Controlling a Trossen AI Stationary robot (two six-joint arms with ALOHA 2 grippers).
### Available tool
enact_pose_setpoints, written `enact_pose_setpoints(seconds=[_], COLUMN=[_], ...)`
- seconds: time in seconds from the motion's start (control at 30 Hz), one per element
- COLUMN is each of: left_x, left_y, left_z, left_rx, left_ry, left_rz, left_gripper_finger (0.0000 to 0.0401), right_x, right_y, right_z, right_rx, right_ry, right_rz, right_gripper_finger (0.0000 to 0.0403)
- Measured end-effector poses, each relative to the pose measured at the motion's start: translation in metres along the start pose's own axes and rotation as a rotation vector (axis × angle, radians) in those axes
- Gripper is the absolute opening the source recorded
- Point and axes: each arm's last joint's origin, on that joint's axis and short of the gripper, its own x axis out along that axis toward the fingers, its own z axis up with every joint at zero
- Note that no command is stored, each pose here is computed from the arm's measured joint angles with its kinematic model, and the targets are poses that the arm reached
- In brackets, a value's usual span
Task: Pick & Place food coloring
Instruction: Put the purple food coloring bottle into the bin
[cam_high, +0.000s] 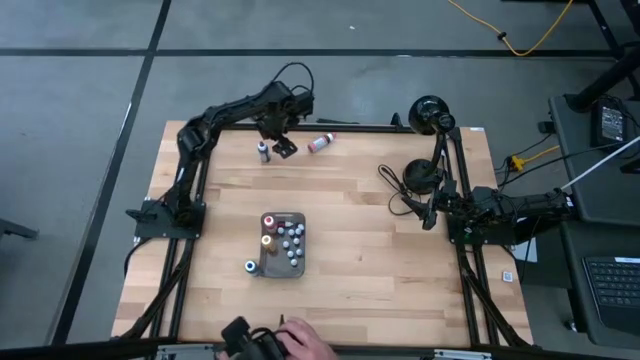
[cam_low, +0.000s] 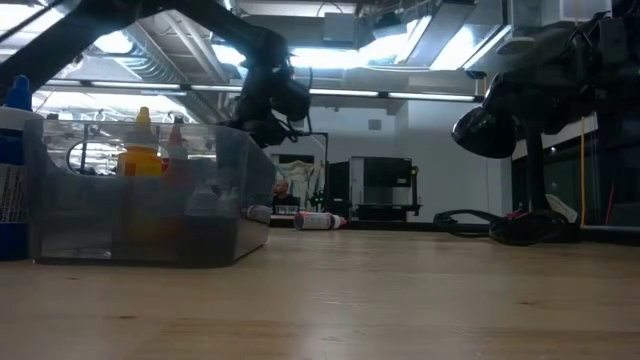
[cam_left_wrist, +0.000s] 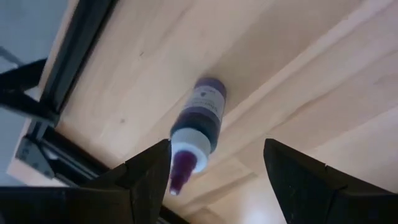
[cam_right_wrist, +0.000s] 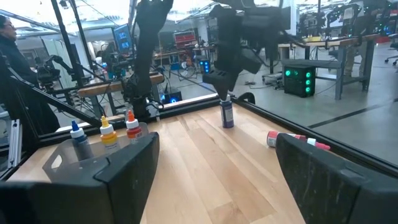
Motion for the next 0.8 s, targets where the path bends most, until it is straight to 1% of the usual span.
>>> enact_pose_setpoints(seconds=[0.1,0.23,0.5,0.7,0.8], left_x=[0.003,0.018,0.034,0.035,0.036], left_y=[0.007,0.012,0.011,0.013,0.014], left_z=[-0.007,-0.011,-0.014,-0.012,-0.012], left_rx=[-0.006,-0.006,0.008,0.014,0.014], left_ry=[-0.014,-0.017,0.0,-0.019,-0.012], left_rz=[-0.009,-0.009,-0.01,-0.002,-0.002], left_gripper_finger=[0.0251,0.0251,0.0251,0.025,0.0238], right_x=[0.0,0.0,0.0,0.0,0.0], right_y=[0.0,0.0,0.0,0.0,0.0], right_z=[0.0,0.0,0.0,0.0,0.0], right_rx=[0.0,0.0,0.0,0.0,0.0], right_ry=[0.0,0.0,0.0,0.0,0.0], right_rz=[0.0,0.0,0.0,0.0,0.0], right_gripper_finger=[0.0323,0.0323,0.0323,0.0323,0.0323])
